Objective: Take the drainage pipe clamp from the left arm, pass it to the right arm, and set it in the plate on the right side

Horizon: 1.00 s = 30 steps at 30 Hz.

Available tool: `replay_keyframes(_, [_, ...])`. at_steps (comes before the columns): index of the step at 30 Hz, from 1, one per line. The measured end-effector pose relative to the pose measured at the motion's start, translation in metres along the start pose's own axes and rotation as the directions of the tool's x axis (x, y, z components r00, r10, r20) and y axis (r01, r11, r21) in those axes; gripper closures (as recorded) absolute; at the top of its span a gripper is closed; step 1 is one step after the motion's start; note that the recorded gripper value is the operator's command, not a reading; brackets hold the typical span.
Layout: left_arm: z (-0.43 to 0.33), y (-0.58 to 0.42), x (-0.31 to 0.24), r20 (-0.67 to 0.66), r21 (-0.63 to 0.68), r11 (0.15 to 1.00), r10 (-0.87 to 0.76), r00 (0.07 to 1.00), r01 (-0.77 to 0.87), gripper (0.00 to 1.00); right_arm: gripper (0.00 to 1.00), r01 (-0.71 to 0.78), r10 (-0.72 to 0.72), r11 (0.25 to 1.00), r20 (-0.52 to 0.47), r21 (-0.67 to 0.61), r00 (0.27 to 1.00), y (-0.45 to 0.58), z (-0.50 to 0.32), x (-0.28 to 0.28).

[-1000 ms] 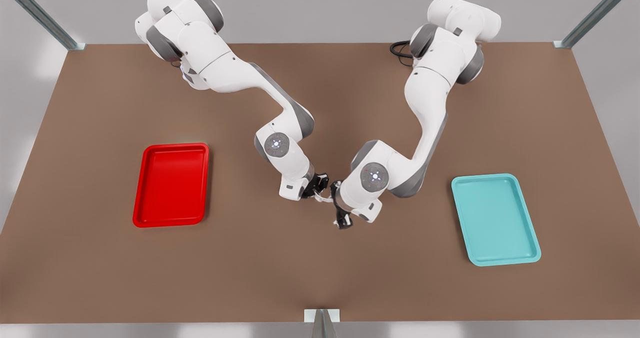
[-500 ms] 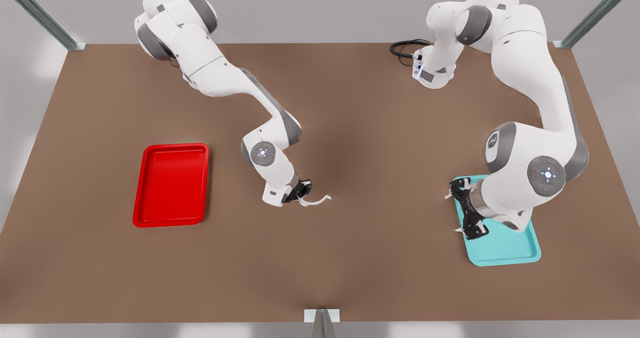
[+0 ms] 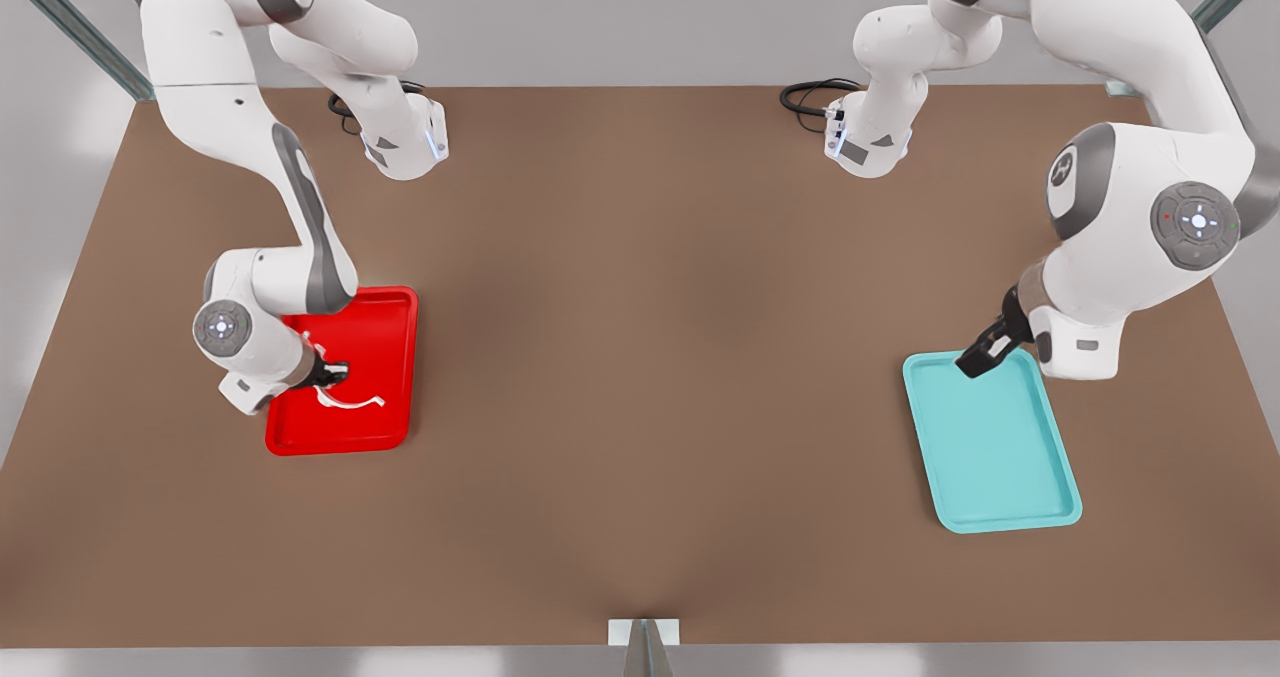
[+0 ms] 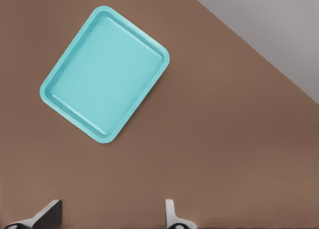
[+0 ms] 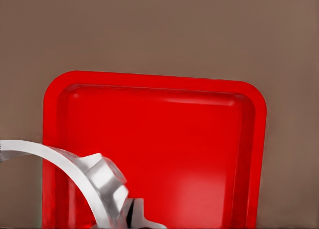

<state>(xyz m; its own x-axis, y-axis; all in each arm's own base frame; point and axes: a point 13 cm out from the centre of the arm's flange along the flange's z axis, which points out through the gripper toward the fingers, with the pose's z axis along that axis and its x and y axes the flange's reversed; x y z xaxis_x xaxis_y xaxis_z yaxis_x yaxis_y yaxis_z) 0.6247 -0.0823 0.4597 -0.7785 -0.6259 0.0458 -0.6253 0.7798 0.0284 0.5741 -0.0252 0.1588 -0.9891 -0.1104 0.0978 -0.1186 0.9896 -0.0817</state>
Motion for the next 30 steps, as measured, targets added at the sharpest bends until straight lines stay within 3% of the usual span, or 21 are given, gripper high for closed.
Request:
replay_keyframes(5, [0.003, -0.002, 0.006, -0.024, 0.005, 0.979, 0.204, 0.979, -0.204, 0.00, 0.79, 0.089, -0.088, 0.996, -0.030, 0.023, 0.996, -0.010, 0.025, 0.023])
replay_keyframes(6, [0.003, -0.002, 0.006, -0.027, 0.006, 0.971, 0.238, 0.971, -0.238, 0.00, 0.44, 0.102, -0.101, 0.995, -0.033, 0.023, 0.994, -0.011, 0.029, 0.023])
replay_keyframes(7, [0.003, -0.002, 0.007, -0.028, 0.007, 0.963, 0.269, 0.963, -0.269, 0.00, 0.00, 0.114, -0.114, 0.993, -0.034, 0.025, 0.993, -0.012, 0.031, 0.023])
replay_keyframes(12, [0.004, -0.001, 0.008, -0.033, 0.010, 0.918, 0.397, 0.917, -0.397, 0.00, 0.00, 0.140, -0.138, 0.987, -0.032, 0.075, 0.990, -0.020, 0.036, 0.017])
replay_keyframes(23, [0.004, 0.000, 0.008, -0.034, 0.015, 0.824, 0.567, 0.823, -0.567, 0.00, 0.00, 0.174, -0.174, 0.984, -0.012, 0.032, 0.985, -0.015, 0.034, 0.003])
replay_keyframes(27, [0.004, 0.001, 0.007, -0.034, 0.016, 0.797, 0.603, 0.797, -0.603, 0.00, 0.00, 0.161, -0.163, 0.986, 0.117, 0.032, 0.980, -0.006, -0.082, -0.104])
replay_keyframes(29, [0.004, 0.003, 0.005, -0.034, 0.015, 0.788, 0.616, 0.787, -0.616, 0.00, 0.00, 0.128, -0.132, 0.991, 0.193, 0.036, 0.972, -0.010, -0.189, -0.114])
replay_keyframes(30, [0.004, 0.005, 0.003, -0.034, 0.014, 0.785, 0.620, 0.784, -0.620, 0.00, 0.00, 0.097, -0.101, 0.995, 0.216, 0.029, 0.971, -0.019, -0.240, -0.093])
